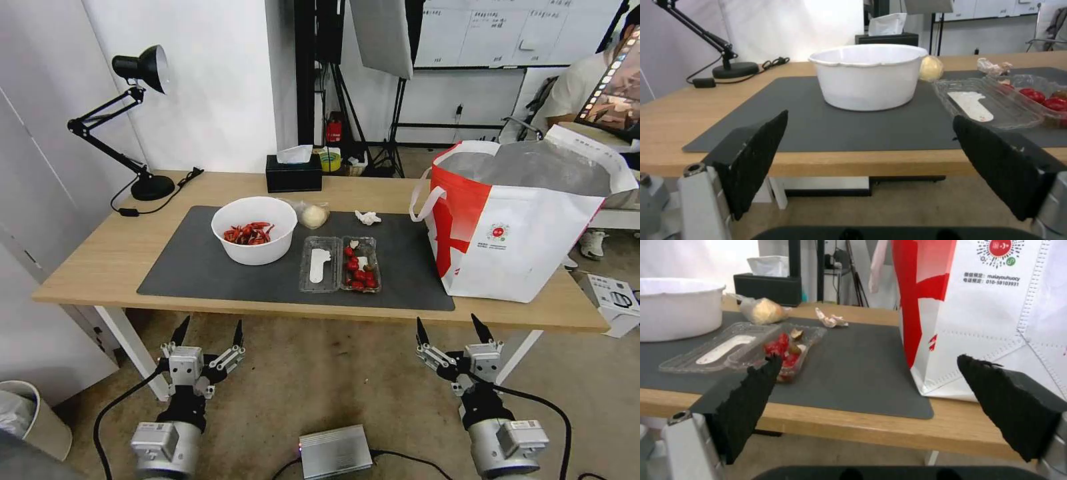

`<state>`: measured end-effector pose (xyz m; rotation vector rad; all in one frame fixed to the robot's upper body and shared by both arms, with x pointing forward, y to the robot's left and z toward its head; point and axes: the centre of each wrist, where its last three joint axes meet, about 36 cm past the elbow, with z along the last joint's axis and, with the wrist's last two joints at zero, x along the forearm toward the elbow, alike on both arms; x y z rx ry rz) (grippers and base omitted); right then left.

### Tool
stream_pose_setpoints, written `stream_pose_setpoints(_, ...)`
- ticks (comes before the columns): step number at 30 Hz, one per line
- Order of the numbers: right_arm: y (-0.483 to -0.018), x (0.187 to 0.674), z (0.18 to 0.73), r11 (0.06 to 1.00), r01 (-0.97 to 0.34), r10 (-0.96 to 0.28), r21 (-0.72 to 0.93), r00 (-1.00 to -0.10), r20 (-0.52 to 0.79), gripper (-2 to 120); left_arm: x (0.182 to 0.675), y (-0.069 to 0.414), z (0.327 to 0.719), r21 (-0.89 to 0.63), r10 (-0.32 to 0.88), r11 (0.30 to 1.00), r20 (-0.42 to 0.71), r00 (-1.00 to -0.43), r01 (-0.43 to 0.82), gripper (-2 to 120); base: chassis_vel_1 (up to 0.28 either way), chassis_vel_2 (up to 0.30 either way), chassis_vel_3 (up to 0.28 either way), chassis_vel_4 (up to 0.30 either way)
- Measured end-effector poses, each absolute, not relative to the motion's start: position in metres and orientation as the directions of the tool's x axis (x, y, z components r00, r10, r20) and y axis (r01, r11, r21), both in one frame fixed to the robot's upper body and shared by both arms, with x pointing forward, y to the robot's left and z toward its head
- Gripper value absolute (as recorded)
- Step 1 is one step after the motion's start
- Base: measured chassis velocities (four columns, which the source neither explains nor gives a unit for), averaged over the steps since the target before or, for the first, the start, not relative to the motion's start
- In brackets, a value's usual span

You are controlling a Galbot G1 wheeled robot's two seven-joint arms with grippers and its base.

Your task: Pick up the trash from the table and place it into the takeout bag.

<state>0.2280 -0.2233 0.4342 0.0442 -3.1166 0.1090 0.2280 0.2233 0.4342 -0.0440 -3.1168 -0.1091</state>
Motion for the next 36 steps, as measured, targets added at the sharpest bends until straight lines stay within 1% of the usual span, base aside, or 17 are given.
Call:
stream_pose_setpoints(23, -0.225, 0.228, 0.434, 0.997, -0.034, -0.032, -0.072, -0.999, 0.028, 100, 0.228, 0.223, 0.433, 0.066, 0.024, 0.997, 0.025, -0.999, 0.026, 100, 0.0, 0.0, 0.0, 0.0)
stream_pose_setpoints(26, -0.235, 0.231, 0.436, 0.994, -0.054, -0.048, -0.093, -0.997, 0.065, 100, 0.232, 0.221, 0.423, 0.04, -0.005, 0.999, 0.039, -0.999, -0.003, 100, 0.0, 0.0, 0.0, 0.0)
stream_pose_setpoints(28, -0.248, 0.235, 0.44, 0.99, -0.077, -0.063, -0.121, -0.992, 0.112, 100, 0.237, 0.218, 0.409, 0.011, -0.048, 0.999, 0.063, -0.997, -0.047, 100, 0.0, 0.0, 0.0, 0.0)
stream_pose_setpoints(34, -0.256, 0.238, 0.442, 0.986, -0.092, -0.072, -0.141, -0.987, 0.141, 100, 0.239, 0.217, 0.4, -0.003, -0.074, 0.997, 0.081, -0.994, -0.075, 100, 0.0, 0.0, 0.0, 0.0)
stream_pose_setpoints(36, -0.263, 0.241, 0.446, 0.981, -0.106, -0.078, -0.161, -0.982, 0.171, 100, 0.239, 0.216, 0.393, -0.018, -0.087, 0.996, 0.102, -0.991, -0.089, 100, 0.0, 0.0, 0.0, 0.0)
